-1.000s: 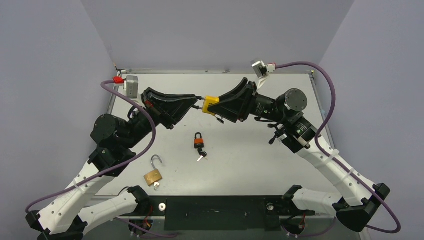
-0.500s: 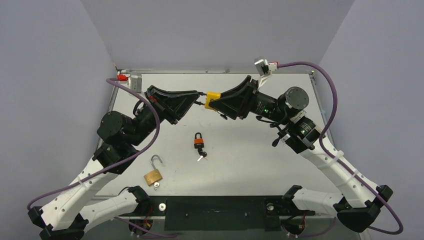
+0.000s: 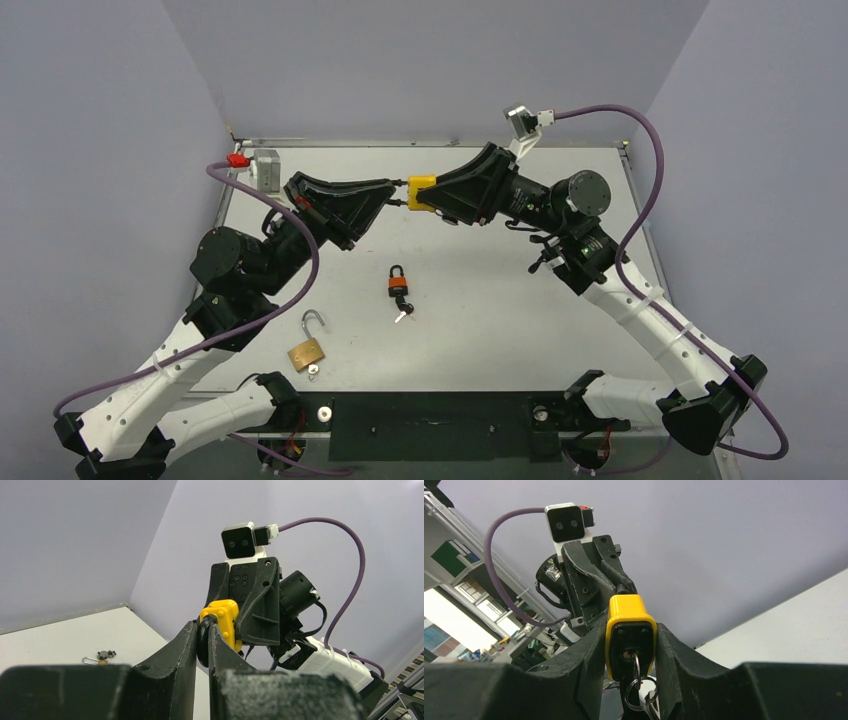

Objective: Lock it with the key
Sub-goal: Lock the lock.

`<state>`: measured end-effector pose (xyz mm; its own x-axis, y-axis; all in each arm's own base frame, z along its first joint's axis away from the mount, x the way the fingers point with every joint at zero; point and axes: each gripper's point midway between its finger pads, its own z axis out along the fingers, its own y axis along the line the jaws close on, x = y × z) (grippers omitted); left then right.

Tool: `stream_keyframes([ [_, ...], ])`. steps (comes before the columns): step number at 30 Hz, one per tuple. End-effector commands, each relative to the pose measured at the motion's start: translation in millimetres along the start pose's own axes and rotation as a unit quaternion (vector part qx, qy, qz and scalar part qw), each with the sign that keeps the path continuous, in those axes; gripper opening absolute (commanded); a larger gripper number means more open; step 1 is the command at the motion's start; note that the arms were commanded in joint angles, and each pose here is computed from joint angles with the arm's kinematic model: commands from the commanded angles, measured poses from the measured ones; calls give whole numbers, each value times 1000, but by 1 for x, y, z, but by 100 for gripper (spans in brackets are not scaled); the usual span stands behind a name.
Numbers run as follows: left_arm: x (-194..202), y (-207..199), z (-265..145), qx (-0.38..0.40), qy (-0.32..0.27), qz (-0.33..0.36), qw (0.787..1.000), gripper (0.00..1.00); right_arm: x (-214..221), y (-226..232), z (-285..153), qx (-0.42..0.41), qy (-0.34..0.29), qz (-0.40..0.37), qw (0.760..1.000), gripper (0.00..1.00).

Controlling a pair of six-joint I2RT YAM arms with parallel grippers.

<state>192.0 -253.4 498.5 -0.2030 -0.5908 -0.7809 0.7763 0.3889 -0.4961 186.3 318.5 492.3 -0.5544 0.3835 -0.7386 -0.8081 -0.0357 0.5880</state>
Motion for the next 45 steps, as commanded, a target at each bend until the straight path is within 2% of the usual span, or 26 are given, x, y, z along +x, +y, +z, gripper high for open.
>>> stream_keyframes([
  [1,105,18,-15,-2,191,-12,982,0,-40,64,0,-111,-73,-44,990,0],
  [4,106,14,-14,-2,191,-29,981,0,-35,51,6,-70,-62,-45,995,0],
  [5,107,14,-13,-3,193,-35,981,0,-32,44,8,-52,-58,-79,994,0],
  [8,109,11,-10,-14,198,-71,978,0,-20,30,15,5,-32,-106,994,0],
  [16,100,4,-4,-31,187,-144,971,0,-7,7,20,49,-14,-133,990,0],
  [26,102,6,3,-28,176,-137,974,0,17,2,28,61,24,-132,989,0],
  [30,83,-1,7,-19,146,-135,980,0,31,-13,20,88,40,-131,987,0],
  [38,58,-27,20,27,124,-147,981,0,59,-38,10,151,86,-142,975,0],
  [45,33,-54,23,75,99,-162,979,0,78,-51,12,158,103,-135,973,0],
])
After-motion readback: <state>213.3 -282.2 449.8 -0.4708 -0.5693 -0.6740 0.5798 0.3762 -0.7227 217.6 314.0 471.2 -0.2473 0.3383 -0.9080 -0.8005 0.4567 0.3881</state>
